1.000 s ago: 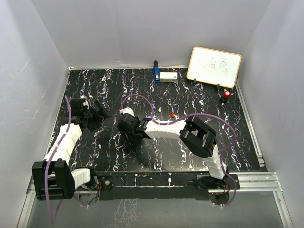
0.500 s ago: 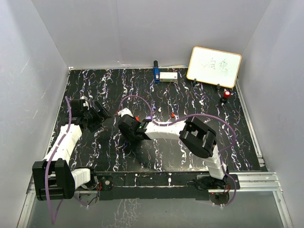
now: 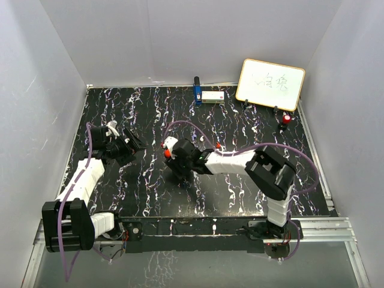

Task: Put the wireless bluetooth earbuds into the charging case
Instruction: Pick up the charging case at the center of the board.

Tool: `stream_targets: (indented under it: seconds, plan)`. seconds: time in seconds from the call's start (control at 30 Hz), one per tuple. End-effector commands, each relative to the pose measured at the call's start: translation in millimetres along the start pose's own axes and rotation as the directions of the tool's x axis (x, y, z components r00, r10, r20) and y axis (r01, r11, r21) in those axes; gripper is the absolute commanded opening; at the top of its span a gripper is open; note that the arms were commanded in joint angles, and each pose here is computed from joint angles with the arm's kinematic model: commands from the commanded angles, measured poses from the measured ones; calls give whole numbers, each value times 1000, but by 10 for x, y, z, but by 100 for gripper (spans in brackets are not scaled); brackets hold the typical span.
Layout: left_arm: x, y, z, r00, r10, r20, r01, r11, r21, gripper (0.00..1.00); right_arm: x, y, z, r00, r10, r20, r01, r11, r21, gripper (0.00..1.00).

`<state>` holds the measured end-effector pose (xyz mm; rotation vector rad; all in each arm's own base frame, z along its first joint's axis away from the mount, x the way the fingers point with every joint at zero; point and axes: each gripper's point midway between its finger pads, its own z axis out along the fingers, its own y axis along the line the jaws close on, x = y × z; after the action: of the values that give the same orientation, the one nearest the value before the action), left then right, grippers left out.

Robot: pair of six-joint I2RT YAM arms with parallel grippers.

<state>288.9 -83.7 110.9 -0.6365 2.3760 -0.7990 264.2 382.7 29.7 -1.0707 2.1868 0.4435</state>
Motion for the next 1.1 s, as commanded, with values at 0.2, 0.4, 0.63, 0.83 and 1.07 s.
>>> stream_targets:
  seconds: [0.2, 0.4, 0.63, 0.83, 1.07]
  plan:
    - [166, -359, 43, 993, 24, -114, 7, 965, 261, 79, -606, -33, -496, 952, -117, 282, 164, 975, -152, 28]
    - [231, -522, 43, 991, 44, -129, 4, 936, 352, 74, -719, -15, -623, 928, -137, 346, 215, 956, -198, 28]
    - [477, -749, 118, 973, 124, -194, -34, 911, 411, 63, -855, 24, -648, 914, -148, 378, 244, 944, -222, 26]
    - [657, -852, 216, 953, 175, -247, -57, 905, 421, 53, -979, 13, -678, 904, -151, 399, 251, 945, -211, 26]
    - [698, -883, 260, 945, 190, -268, -61, 903, 426, 49, -1011, 28, -713, 899, -158, 409, 262, 941, -214, 26]
